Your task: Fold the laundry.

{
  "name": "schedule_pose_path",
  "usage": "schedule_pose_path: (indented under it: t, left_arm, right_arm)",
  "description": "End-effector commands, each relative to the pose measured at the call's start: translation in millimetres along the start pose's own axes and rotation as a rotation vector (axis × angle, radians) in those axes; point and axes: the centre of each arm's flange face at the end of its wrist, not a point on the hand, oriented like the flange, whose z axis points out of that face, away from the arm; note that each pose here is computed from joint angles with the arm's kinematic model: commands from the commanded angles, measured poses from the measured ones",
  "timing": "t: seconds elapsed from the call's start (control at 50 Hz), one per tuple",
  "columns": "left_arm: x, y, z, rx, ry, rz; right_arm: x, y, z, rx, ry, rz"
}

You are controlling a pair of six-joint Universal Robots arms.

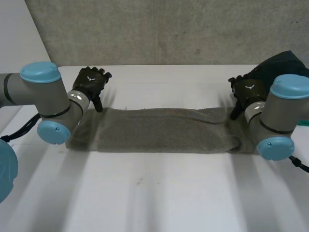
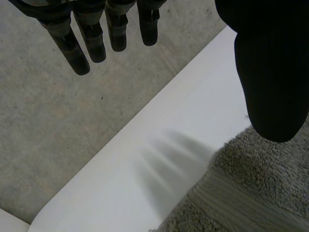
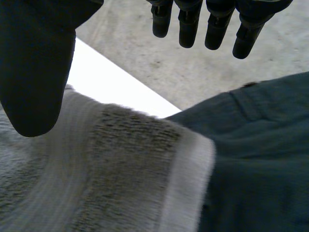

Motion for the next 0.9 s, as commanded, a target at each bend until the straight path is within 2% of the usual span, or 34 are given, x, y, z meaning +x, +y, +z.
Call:
schedule_pose_path:
  t: [0.02, 0.2, 0.28, 0.34, 0.44, 0.52, 0.64, 0.72, 0.84, 0.9]
  left_arm:
    - [-3, -10, -2, 0.026, 0.003, 0.000]
    - [-5, -15, -5, 0.031, 0.002, -0.018]
    - [-7, -19, -5, 0.038, -0.003, -0.032]
    - [-9, -21, -6, 0.042, -0.006, -0.046]
    - [-11, -22, -6, 0.041, -0.003, -0.063]
    - [-9, -21, -4, 0.034, 0.018, -0.072]
    - [12, -10, -4, -0.032, 0.124, -0.080]
    - [29, -4, -11, -0.099, 0.209, -0.089]
    - [48, -6, -18, -0.152, 0.263, -0.058]
    - [34, -15, -14, -0.135, 0.183, -0.052]
  right_arm:
    - [-18, 12, 11, -0.052, -0.059, -0.025]
    - [-23, 17, 34, -0.027, -0.040, -0.053]
    - [-18, 0, 39, 0.021, -0.009, -0.084]
    - [-23, -29, 30, 0.078, -0.025, -0.098]
    - [-35, -89, -9, 0.177, -0.101, -0.097]
    - [-46, -140, -56, 0.297, -0.203, -0.087]
    - [-46, -223, -141, 0.599, -0.335, -0.023]
    - [-40, -256, -177, 0.744, -0.366, 0.042]
    - [-28, -271, -190, 0.814, -0.349, 0.121]
    - [-17, -263, -170, 0.784, -0.281, 0.123]
